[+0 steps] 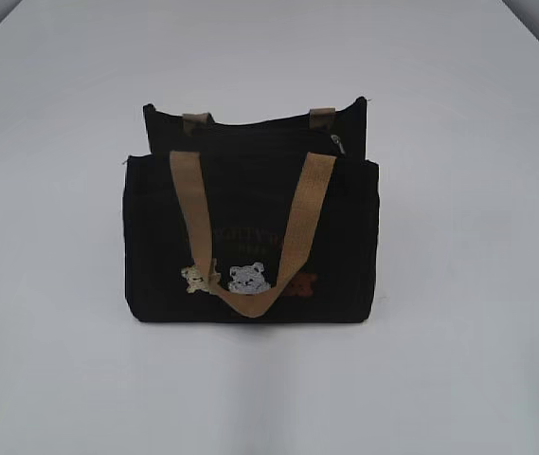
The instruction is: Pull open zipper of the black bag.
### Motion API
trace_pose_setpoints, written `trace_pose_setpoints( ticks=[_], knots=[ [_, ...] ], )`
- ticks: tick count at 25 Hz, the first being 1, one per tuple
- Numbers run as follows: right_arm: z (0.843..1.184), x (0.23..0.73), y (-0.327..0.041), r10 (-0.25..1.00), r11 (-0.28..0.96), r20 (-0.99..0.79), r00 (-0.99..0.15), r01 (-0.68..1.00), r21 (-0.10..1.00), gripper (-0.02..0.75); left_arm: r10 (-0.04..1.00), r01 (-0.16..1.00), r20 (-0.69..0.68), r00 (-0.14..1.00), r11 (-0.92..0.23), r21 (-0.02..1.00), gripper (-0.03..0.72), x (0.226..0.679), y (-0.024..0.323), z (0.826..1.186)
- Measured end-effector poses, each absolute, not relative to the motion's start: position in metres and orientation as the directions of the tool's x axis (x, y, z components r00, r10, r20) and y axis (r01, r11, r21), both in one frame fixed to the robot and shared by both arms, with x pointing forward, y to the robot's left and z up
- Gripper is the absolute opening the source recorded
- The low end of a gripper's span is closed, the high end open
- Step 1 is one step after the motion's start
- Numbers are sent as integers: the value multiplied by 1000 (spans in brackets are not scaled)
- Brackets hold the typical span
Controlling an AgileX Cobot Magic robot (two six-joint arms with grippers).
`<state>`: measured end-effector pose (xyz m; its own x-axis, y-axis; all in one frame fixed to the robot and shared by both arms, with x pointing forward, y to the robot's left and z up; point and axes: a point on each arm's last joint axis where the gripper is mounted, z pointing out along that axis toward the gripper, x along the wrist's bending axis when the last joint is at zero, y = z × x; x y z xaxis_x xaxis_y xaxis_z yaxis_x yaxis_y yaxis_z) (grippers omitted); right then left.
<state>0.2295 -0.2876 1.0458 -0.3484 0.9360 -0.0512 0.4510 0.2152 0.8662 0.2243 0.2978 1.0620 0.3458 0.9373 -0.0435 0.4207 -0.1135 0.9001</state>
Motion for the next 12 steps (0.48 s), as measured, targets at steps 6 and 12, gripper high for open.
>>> trace_pose_setpoints(
  ticks=[6, 12],
  knots=[
    [1046, 230, -288, 937, 211, -49, -346, 448, 868, 431, 935, 414, -52, 350, -104, 904, 330, 227, 296, 1060],
    [1046, 230, -288, 937, 210, -48, -346, 447, 870, 431, 935, 411, -52, 350, -103, 906, 321, 227, 296, 1060]
  ],
)
